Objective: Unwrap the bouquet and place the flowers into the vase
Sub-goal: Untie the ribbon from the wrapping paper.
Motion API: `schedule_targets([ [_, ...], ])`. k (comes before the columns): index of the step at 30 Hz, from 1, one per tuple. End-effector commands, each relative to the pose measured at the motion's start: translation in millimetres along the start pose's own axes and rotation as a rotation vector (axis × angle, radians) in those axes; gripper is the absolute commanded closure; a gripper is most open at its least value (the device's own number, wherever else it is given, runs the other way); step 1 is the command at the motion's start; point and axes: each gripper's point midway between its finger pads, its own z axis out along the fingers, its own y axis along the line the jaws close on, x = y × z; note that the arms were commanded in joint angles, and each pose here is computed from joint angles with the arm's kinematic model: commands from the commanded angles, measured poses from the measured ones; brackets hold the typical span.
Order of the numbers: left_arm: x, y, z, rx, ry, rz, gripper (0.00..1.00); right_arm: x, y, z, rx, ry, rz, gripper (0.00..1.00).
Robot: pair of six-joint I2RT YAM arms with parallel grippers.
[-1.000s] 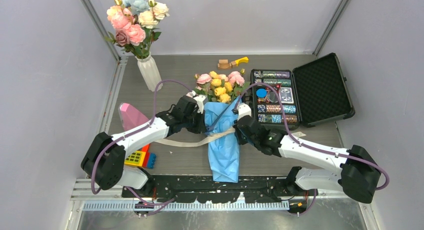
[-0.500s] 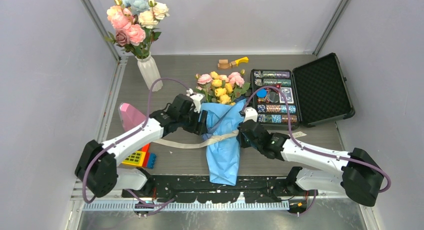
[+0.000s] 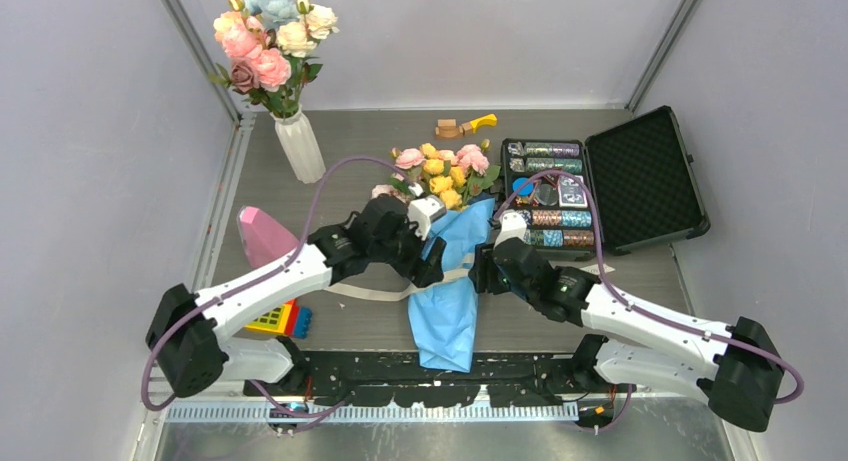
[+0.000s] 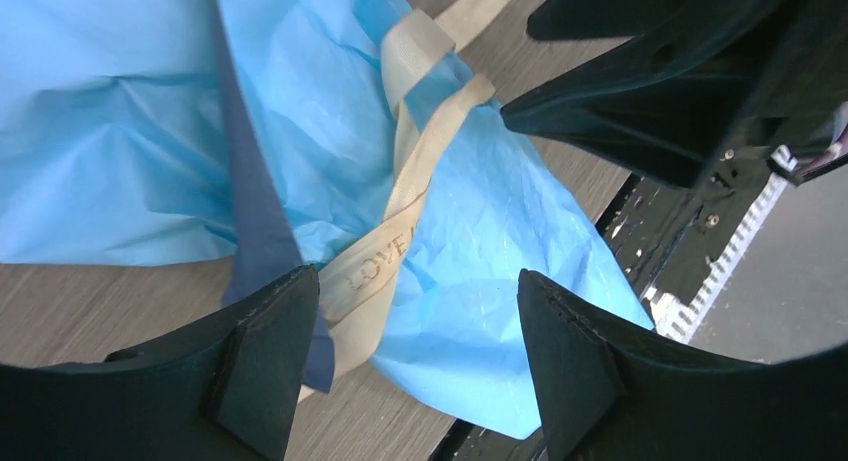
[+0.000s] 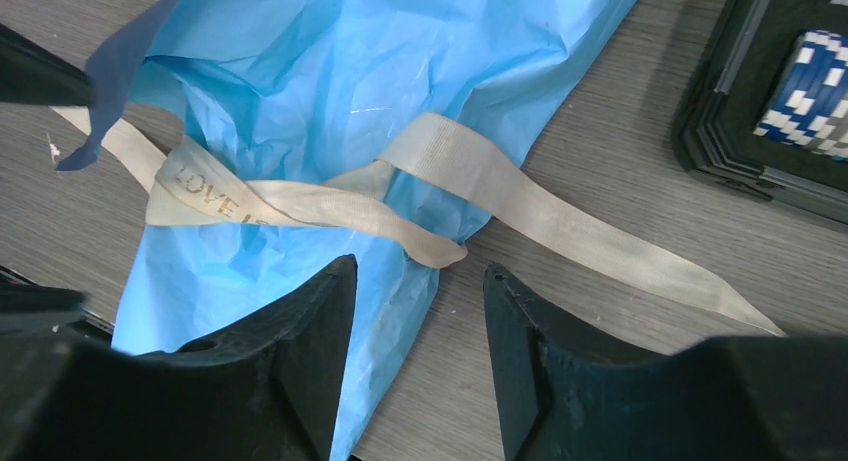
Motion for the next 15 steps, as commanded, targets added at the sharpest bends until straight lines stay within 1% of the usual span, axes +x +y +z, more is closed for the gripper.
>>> schedule_targets([
  [1, -3, -8, 16, 0.035, 0.005, 0.07, 0.25, -28, 3, -15, -0.004, -0.079, 0.019, 0.43],
  [4, 1, -3, 25, 0.013, 0.029, 0.093, 0.25, -29, 2, -17, -0.001, -0.085, 0.02, 0.42],
  [7, 6, 1, 34, 0.006, 0.055, 0.108, 0.29, -27, 2, -15, 0.0, -0.079, 0.021, 0.41],
  [15, 16, 5, 51, -0.013, 0.101, 0.133, 0.29, -25, 8, -11, -0.024, -0.07, 0.021, 0.4],
])
